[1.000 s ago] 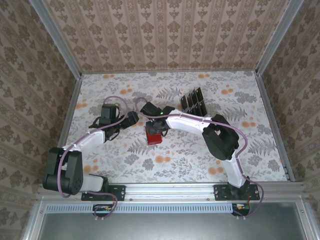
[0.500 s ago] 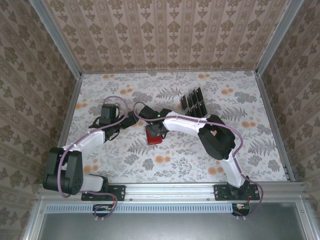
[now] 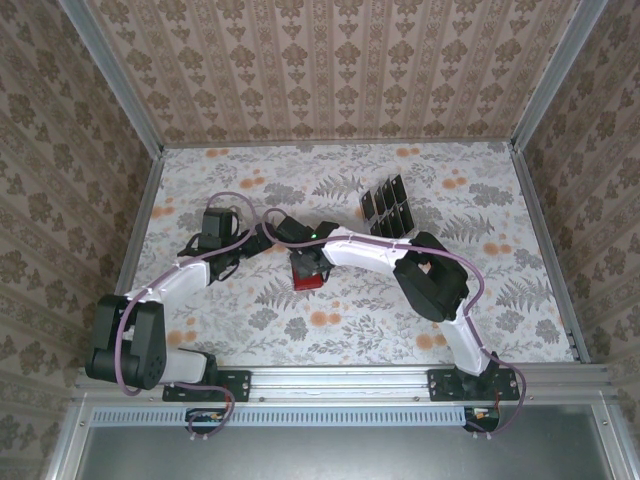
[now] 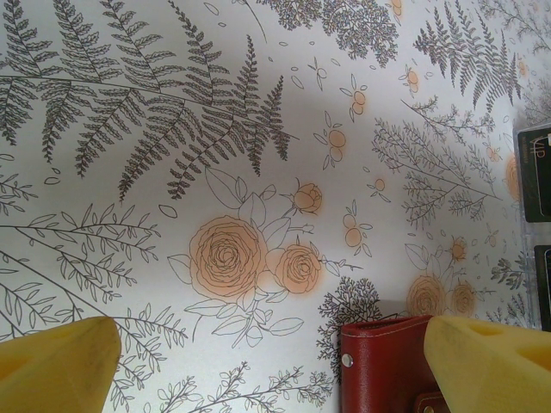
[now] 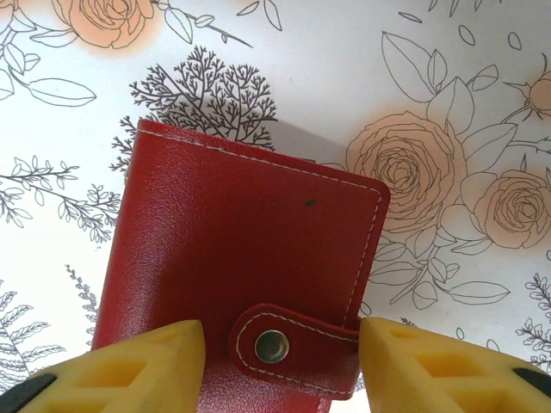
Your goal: Put the credit cards into the card holder
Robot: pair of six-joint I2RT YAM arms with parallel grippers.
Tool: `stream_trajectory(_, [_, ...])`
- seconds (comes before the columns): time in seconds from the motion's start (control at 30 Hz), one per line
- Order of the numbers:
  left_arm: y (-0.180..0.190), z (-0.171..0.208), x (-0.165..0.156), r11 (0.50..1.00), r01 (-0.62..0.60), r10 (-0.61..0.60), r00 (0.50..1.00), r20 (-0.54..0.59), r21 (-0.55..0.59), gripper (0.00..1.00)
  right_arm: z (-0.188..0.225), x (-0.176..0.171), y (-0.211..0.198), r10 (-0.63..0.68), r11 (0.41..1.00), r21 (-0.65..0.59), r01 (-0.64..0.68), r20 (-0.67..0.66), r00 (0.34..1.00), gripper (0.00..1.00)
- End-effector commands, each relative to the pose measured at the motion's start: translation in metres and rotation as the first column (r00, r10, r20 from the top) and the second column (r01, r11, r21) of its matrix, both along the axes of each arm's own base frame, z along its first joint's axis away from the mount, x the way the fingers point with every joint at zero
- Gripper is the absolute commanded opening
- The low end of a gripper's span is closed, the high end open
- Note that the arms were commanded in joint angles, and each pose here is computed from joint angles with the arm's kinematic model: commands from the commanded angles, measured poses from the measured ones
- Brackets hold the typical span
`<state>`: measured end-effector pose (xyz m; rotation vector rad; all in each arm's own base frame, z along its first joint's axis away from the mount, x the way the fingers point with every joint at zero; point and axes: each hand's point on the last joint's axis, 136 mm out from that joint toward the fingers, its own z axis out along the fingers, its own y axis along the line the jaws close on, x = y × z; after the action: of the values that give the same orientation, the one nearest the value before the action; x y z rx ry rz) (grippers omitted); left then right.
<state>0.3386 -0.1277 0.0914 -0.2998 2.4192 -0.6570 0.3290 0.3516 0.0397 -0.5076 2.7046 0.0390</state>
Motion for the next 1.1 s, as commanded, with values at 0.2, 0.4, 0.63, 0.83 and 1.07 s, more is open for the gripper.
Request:
stream_trajectory(0.2, [0.001,-0.005,-0.003,1.000,-0.003,0.003,1.000,-0.018,-0.009,1.00,-0.010,-0.001,-0.007,0.014,0.997,-0.072,-0.014,-0.002,1.000,0.36])
stream_trajectory(0.4, [0.000,-0.005,-0.003,1.000,0.001,-0.002,1.000,-0.020,-0.013,1.00,-0.004,0.001,-0.005,0.029,0.998,-0.061,-0.028,0.019,0.999,0.06])
stream_trajectory(0.63, [-0.009,-0.002,-0.003,0.999,0.025,-0.026,0.999,-0.020,-0.046,1.00,0.030,0.010,-0.007,0.026,0.999,0.021,-0.028,0.085,0.996,0.00])
stream_trajectory(0.83, [-0.027,0.003,0.001,0.988,0.063,-0.065,0.998,-0.007,-0.139,1.00,0.049,0.011,-0.007,0.004,0.992,0.124,-0.017,0.100,0.995,0.00])
stream_trajectory(1.07, [-0.051,0.012,0.007,0.956,0.095,-0.083,0.995,0.051,-0.277,0.99,0.059,0.013,-0.008,-0.021,0.984,0.178,0.000,0.117,0.993,0.00])
